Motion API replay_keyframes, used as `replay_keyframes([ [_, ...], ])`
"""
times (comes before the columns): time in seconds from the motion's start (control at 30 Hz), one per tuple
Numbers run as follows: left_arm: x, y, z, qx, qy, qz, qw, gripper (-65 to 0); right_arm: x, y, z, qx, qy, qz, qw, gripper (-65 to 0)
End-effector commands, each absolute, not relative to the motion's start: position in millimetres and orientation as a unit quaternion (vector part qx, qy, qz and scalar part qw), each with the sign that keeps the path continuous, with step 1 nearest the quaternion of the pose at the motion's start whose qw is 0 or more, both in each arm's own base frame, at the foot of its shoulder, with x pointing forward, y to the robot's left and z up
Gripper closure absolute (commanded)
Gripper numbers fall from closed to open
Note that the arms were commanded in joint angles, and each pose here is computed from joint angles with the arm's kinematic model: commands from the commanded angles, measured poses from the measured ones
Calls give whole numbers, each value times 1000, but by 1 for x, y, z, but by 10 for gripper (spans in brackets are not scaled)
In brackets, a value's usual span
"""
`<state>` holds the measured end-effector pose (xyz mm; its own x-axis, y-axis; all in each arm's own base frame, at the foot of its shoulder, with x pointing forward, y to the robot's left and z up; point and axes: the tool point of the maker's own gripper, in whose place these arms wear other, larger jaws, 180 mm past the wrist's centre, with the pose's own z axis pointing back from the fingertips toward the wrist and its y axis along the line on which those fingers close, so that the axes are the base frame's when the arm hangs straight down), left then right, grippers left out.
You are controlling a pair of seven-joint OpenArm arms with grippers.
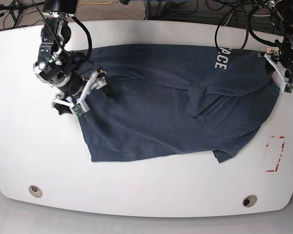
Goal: Fold the T-shirt properly
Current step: 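Grasp the folded edge corners with both grippers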
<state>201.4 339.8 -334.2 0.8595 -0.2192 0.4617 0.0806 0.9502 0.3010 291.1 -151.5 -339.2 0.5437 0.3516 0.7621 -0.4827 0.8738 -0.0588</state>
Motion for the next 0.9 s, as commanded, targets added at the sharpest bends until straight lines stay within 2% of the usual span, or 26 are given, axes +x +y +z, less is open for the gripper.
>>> replay_keyframes([
  [0.0,208,350,-320,160,-264,-87,947,-339,280,-186,-326,35,-420,217,880,-575],
  [0.33,220,340,-324,159,-280,-115,940,-339,233,-253,-344,-22,-370,145,918,-575],
  [0.87,209,331,-370,104,-247,-94,959,-339,203,-248,-395,25,-310,99,945,-575],
])
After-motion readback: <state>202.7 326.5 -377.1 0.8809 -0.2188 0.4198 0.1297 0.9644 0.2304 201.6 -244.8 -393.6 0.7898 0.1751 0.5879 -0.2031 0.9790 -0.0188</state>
